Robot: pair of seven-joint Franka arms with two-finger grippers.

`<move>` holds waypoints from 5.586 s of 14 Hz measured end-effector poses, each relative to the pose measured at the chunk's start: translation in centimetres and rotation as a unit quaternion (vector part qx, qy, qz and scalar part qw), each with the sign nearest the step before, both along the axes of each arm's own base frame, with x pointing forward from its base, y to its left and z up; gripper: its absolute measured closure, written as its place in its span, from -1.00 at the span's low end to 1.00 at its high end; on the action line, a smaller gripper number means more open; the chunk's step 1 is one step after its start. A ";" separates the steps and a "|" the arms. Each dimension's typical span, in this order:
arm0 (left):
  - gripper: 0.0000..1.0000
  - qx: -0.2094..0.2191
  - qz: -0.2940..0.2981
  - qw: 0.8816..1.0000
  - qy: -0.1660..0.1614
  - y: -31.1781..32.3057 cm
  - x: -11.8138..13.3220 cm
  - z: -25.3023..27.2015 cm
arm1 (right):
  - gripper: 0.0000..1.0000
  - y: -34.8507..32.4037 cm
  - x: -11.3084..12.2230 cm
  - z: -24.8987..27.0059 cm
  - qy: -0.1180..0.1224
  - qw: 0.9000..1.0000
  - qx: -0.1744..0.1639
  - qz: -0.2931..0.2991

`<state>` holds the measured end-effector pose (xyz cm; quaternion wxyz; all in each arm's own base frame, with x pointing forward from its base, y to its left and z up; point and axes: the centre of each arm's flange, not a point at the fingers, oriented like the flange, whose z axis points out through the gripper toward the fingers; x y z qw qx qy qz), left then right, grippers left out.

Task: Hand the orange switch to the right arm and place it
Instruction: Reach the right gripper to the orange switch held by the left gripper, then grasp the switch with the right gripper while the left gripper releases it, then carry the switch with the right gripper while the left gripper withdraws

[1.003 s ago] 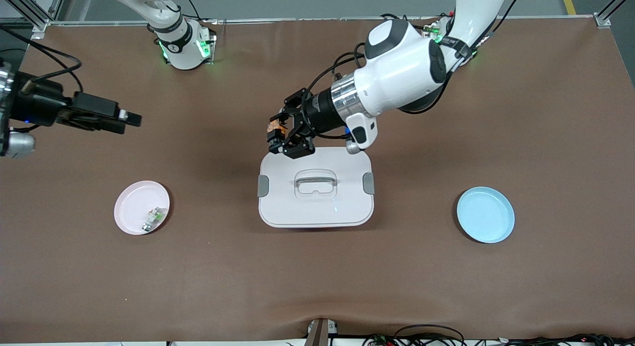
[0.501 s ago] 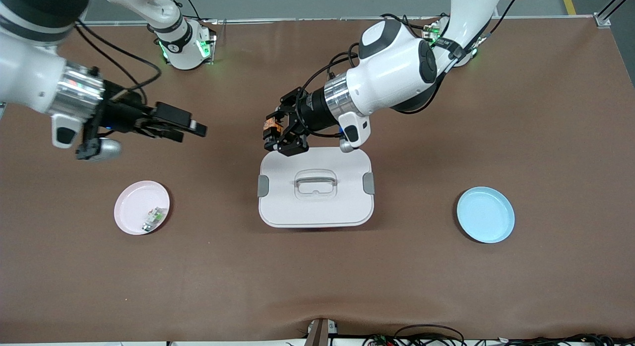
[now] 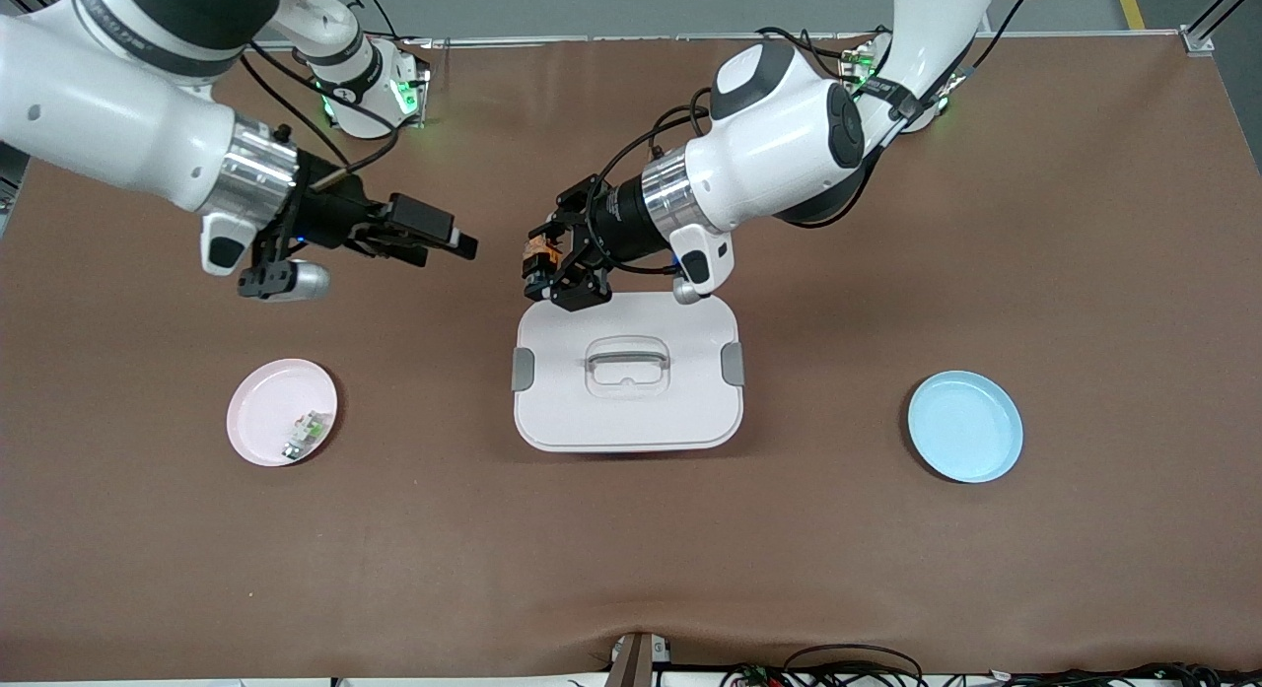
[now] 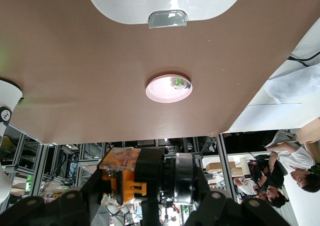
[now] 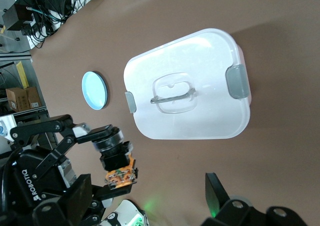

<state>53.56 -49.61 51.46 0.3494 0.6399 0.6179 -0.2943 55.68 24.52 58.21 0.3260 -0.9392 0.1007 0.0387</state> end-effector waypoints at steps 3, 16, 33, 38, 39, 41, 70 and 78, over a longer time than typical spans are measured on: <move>-0.44 0.000 0.000 1.000 0.000 0.0 0.0 0.0 | -1.00 2.3 -0.8 -1.1 -0.001 1.000 -0.004 -0.004; -0.44 -0.001 0.002 1.000 -0.002 0.1 0.1 0.1 | -1.00 7.8 -3.0 -3.5 -0.024 0.999 -0.017 -0.025; -0.44 0.001 0.001 1.000 0.000 0.1 0.2 -0.2 | 0.15 9.0 -3.2 -3.1 -0.063 0.997 -0.044 -0.003; -0.44 0.001 0.001 1.000 0.001 0.1 0.3 -0.2 | 0.15 9.0 -3.2 -3.1 -0.064 0.997 -0.044 -0.001; -0.44 0.001 0.001 1.000 0.001 0.1 0.3 -0.2 | 0.15 9.0 -3.2 -3.1 -0.064 0.997 -0.044 -0.001; -0.44 0.001 0.001 1.000 0.001 0.1 0.3 -0.2 | 0.15 9.0 -3.2 -3.1 -0.064 0.997 -0.044 -0.001; -1.00 0.216 -0.160 0.959 -0.092 19.5 0.7 3.3 | 0.15 -4.4 -0.4 -7.5 -0.156 0.851 -0.219 0.451; -1.00 0.332 -0.297 0.884 -0.143 34.6 2.2 1.0 | 0.15 -17.1 2.6 -8.6 -0.197 0.768 -0.215 0.570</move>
